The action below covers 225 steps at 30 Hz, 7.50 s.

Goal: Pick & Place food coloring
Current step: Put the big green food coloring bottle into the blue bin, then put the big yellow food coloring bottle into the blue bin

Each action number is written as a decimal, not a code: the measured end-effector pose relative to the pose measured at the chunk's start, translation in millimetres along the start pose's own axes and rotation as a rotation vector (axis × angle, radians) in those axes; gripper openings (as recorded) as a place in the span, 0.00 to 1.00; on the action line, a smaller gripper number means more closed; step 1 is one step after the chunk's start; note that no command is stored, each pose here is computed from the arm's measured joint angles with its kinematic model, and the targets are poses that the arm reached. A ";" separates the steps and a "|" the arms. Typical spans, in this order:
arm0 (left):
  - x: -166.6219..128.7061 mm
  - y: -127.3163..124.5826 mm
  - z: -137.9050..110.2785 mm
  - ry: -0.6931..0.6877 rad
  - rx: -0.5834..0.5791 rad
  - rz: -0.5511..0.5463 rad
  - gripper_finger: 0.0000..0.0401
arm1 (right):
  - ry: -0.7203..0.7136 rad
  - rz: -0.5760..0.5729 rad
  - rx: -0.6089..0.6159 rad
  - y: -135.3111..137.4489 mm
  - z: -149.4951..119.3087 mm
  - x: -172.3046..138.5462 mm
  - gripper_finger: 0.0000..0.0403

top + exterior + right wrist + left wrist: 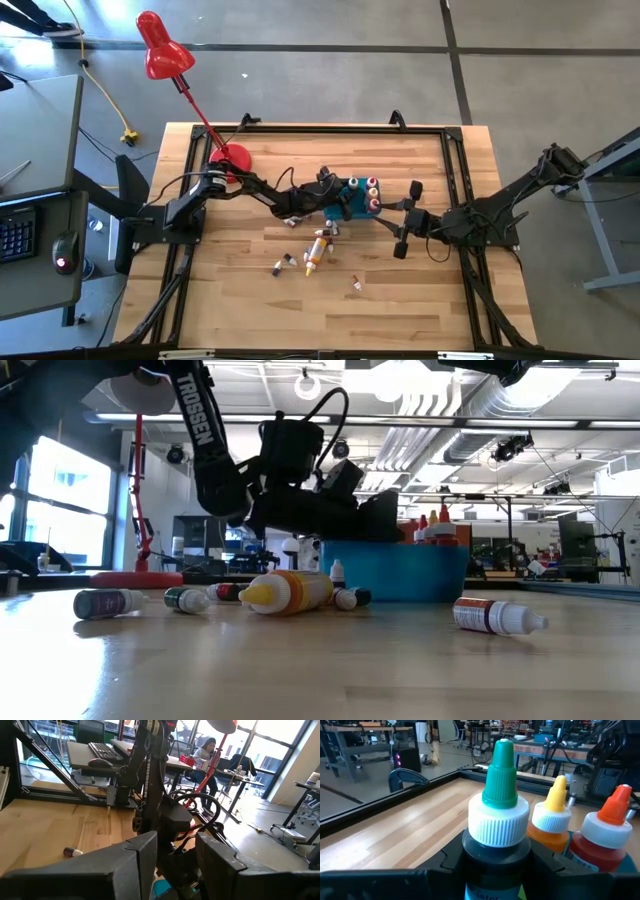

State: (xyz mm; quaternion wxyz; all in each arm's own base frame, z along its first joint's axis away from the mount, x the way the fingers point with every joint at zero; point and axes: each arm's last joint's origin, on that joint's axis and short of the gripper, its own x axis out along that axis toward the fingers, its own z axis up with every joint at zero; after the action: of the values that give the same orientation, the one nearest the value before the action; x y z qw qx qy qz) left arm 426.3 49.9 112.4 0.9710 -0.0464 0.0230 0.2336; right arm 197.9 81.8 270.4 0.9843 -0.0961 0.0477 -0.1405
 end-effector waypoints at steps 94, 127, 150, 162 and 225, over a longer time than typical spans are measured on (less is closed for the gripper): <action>5.6 -6.2 42.9 0.145 0.052 0.009 0.27 | -0.008 0.048 -0.017 1.3 0.2 0.0 0.32; 16.1 13.2 33.7 0.136 -0.015 0.011 0.26 | -0.013 0.048 -0.014 1.3 0.7 0.0 0.32; 16.3 11.8 35.6 0.121 0.012 -0.032 0.33 | -0.012 0.048 -0.014 1.3 0.7 0.0 0.32; 16.4 11.8 36.2 0.114 0.036 -0.032 0.52 | -0.013 0.048 -0.014 1.3 0.7 0.0 0.32; -231.1 9.6 195.3 0.763 0.381 0.034 0.52 | -0.007 0.051 -0.019 1.4 0.0 0.1 0.32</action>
State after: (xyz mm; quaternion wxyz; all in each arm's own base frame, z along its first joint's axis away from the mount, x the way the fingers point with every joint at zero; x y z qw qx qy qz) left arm 220.8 -26.2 321.2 0.8802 0.0513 0.4239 0.2072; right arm 198.3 83.1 270.1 0.9867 -0.1048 0.0481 -0.1146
